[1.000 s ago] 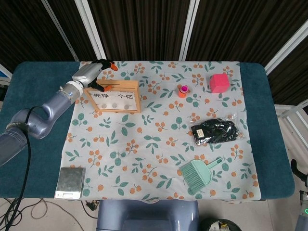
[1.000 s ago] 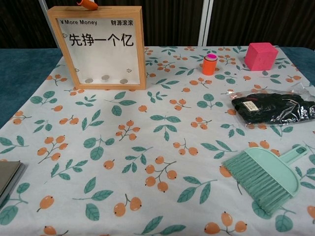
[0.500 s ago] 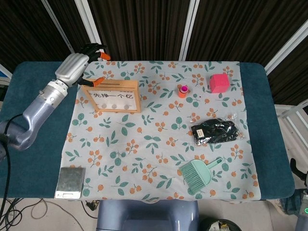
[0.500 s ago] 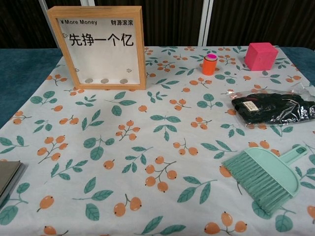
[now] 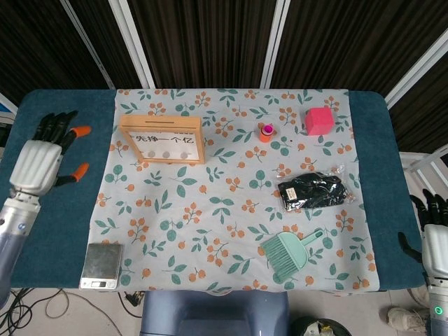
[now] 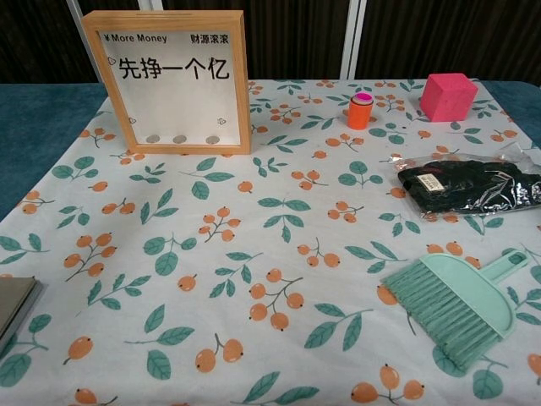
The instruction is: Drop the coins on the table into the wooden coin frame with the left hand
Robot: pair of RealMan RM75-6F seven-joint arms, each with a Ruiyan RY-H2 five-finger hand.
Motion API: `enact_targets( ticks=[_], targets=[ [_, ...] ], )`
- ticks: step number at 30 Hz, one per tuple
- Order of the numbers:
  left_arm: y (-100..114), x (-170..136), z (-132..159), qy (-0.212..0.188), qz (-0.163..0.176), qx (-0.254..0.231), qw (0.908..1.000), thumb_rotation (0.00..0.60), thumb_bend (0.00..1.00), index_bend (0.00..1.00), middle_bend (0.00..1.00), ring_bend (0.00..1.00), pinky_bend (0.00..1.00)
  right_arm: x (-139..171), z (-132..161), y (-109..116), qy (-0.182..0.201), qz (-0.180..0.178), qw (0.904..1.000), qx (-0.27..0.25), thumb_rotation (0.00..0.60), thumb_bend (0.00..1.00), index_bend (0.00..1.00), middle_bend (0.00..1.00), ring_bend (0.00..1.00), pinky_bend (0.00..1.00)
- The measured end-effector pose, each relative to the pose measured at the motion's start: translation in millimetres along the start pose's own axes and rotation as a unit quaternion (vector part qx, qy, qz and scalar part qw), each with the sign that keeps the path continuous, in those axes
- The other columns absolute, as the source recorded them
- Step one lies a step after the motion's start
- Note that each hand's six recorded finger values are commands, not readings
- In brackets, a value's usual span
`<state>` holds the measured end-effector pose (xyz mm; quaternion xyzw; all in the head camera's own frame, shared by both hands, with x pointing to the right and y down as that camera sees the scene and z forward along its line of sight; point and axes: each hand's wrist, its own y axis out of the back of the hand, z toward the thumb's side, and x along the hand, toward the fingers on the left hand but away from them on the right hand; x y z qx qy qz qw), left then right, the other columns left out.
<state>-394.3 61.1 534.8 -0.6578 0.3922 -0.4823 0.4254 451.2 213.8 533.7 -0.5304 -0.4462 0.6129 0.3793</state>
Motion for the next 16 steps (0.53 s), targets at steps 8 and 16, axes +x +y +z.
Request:
enact_targets(
  ticks=[8, 16],
  targets=[
    [-26, -74, -33, 0.070, -0.027, 0.014, 0.9971, 0.600, 0.26, 0.20, 0.00, 0.00, 0.00, 1, 11, -8, 0.050, 0.024, 0.9981, 0.027, 0.600, 0.39, 0.17, 0.07, 0.02, 0.00],
    [-51, -112, -54, 0.111, -0.045, 0.011, 0.9927, 0.600, 0.26, 0.19, 0.00, 0.00, 0.00, 0, 13, -6, 0.059, 0.017, 0.9979, 0.023, 0.600, 0.39, 0.17, 0.07, 0.02, 0.00]
  ],
)
